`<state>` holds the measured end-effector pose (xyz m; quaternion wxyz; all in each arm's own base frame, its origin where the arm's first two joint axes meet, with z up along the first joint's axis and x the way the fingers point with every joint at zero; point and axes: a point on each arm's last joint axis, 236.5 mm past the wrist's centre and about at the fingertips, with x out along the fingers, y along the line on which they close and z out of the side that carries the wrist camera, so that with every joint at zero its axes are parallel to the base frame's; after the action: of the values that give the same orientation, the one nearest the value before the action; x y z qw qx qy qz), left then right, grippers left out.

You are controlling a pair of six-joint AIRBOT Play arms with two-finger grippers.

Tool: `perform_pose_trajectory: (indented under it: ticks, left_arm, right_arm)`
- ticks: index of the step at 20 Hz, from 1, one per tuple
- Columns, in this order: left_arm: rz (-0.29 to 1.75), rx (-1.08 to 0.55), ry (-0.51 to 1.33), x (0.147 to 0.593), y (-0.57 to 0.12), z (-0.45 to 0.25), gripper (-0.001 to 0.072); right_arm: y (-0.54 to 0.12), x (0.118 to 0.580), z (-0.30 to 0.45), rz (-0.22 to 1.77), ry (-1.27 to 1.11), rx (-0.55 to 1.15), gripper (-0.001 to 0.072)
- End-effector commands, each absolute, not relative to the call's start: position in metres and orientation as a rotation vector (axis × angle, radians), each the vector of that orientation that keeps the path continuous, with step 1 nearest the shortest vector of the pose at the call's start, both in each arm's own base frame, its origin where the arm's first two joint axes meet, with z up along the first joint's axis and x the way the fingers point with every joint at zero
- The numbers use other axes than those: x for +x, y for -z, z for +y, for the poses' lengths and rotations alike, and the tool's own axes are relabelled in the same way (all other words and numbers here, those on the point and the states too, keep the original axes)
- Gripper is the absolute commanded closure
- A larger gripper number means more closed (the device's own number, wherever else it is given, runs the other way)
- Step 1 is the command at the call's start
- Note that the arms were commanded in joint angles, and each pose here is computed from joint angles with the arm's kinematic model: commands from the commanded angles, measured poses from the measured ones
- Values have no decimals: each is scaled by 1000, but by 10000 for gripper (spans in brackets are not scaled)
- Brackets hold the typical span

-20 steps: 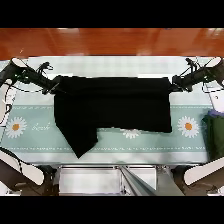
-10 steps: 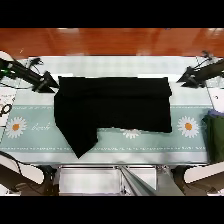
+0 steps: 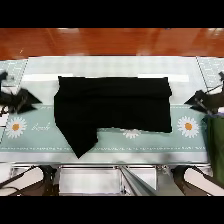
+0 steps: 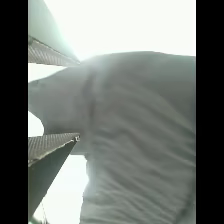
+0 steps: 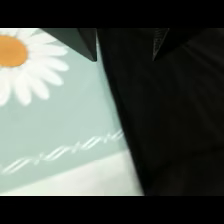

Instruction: Fold the shirts.

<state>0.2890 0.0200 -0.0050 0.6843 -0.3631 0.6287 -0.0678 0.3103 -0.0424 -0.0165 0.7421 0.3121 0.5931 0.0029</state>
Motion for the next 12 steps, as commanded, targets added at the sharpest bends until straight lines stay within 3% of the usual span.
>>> perform_pose_trajectory:
  ticks: [1, 6, 12]
  left_arm:
    - [1387, -980, 6, 228, 59, 6, 209]
    - [1458, -1073, 17, 201, 85, -24, 209]
    - [1440, -983, 45, 216, 96, -46, 209]
  right_arm:
    - [22, 287, -6, 1192, -71, 741, 303]
    - [8, 280, 3, 1159, -98, 732, 302]
    - [7, 279, 5, 1166, -106, 737, 303]
